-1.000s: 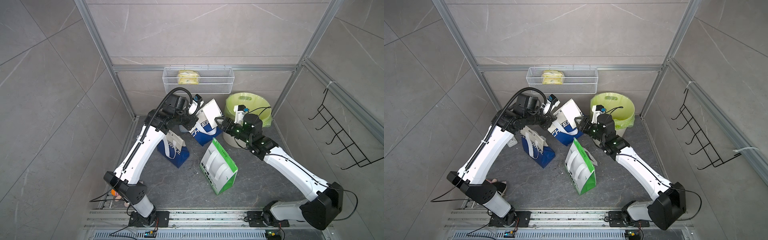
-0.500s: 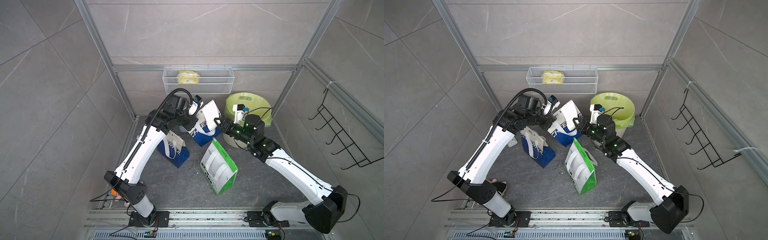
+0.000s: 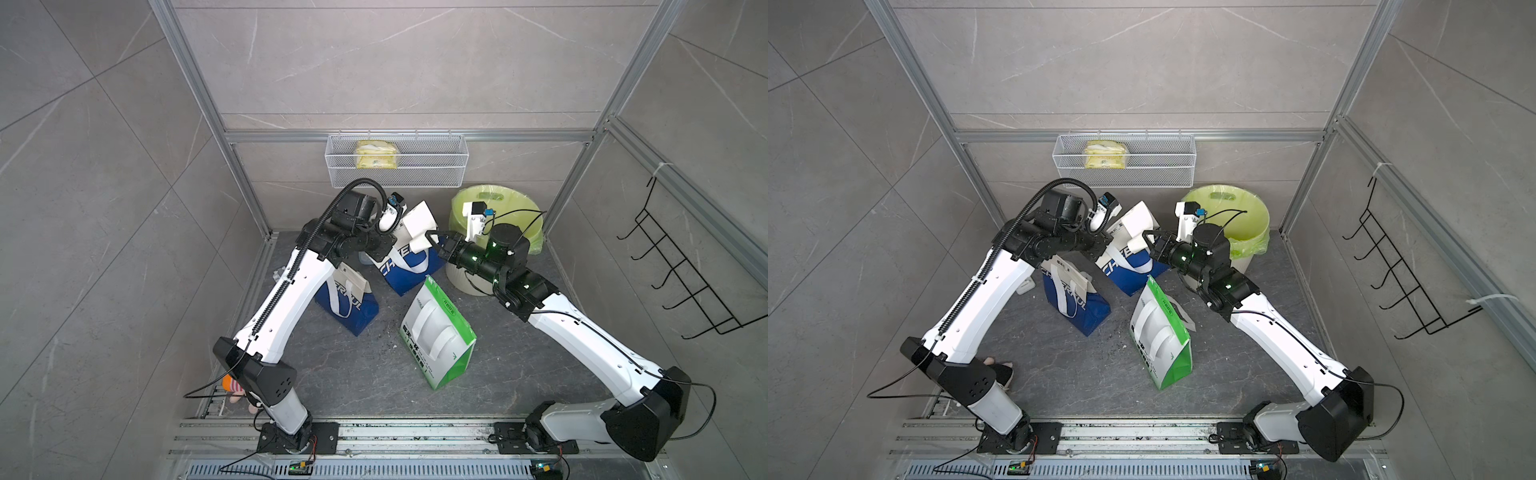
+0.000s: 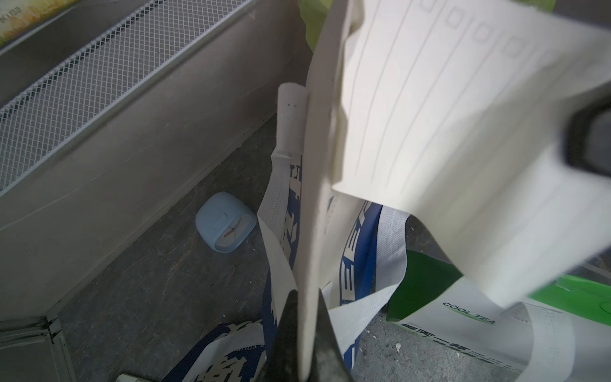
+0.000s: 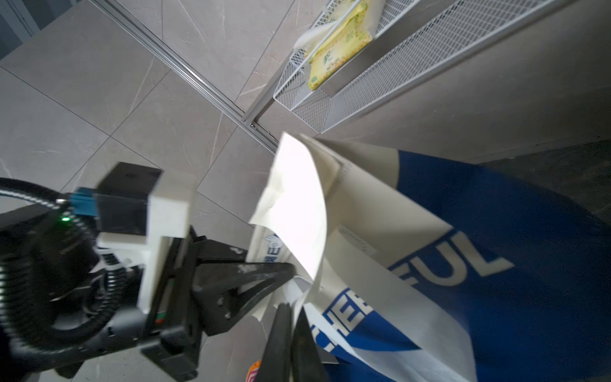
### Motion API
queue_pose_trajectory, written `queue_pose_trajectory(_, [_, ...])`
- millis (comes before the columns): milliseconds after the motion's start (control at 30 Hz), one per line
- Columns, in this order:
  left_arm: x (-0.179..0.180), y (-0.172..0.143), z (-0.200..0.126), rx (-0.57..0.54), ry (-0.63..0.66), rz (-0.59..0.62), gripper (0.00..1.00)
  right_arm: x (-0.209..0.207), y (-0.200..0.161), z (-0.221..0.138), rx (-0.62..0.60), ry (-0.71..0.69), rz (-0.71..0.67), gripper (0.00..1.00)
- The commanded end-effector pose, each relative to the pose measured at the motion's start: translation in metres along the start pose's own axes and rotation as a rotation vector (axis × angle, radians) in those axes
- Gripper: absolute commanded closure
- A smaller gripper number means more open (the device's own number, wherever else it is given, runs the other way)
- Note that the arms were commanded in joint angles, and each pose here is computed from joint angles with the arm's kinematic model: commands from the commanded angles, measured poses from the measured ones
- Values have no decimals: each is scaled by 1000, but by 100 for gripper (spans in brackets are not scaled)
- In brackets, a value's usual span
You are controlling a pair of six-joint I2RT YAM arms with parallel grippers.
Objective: Shred takeout receipts and throw away
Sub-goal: Tear off the takeout receipt from the takeout bag.
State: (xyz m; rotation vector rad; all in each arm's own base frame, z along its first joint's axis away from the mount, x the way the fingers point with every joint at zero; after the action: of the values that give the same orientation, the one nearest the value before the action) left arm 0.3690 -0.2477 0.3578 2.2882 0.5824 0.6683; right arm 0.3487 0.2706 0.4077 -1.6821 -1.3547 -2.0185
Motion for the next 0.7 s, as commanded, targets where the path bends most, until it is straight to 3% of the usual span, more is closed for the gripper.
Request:
queue_pose_trajectory(0, [16, -9, 29, 52, 62, -26, 100, 48, 13, -17, -26, 128, -42, 100])
queue_pose_trajectory(200, [25, -28, 59, 132, 50, -90, 100, 85, 28, -44, -82, 202, -100, 100])
queue_pose_trajectory(400, [18, -15, 58, 70, -5, -83, 100, 62, 25, -51, -95, 81, -198, 100])
queue_pose_trajectory(433, [17, -13, 56, 60, -17, -82, 92, 56, 27, -54, -109, 45, -228, 100])
queue_pose_trajectory(500, [14, -7, 51, 36, -38, -86, 54, 46, 28, -60, -131, -9, -300, 100])
queue_pose_trajectory(567, [12, -1, 42, 6, -49, -90, 30, 40, 28, -67, -138, -53, -397, 100])
queue_pose_trajectory(600, [11, 3, 38, -11, -52, -88, 23, 38, 27, -70, -130, -69, -454, 100])
queue_pose_trajectory(667, [10, 12, 24, -56, -48, -81, 17, 33, 29, -78, -123, -130, -578, 100])
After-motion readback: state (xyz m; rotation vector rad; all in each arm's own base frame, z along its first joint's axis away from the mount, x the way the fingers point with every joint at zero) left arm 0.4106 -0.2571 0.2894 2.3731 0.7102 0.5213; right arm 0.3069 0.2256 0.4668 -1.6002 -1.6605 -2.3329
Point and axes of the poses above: each gripper's point midway between its finger pads, its own z axis out along the fingers, its own x axis along the line the jaws close on, y = z × x, the point moved 1 cm from there along -z, back along the fingers, and after that the axes turned 12 degrees about z, right-handed, at the moved point
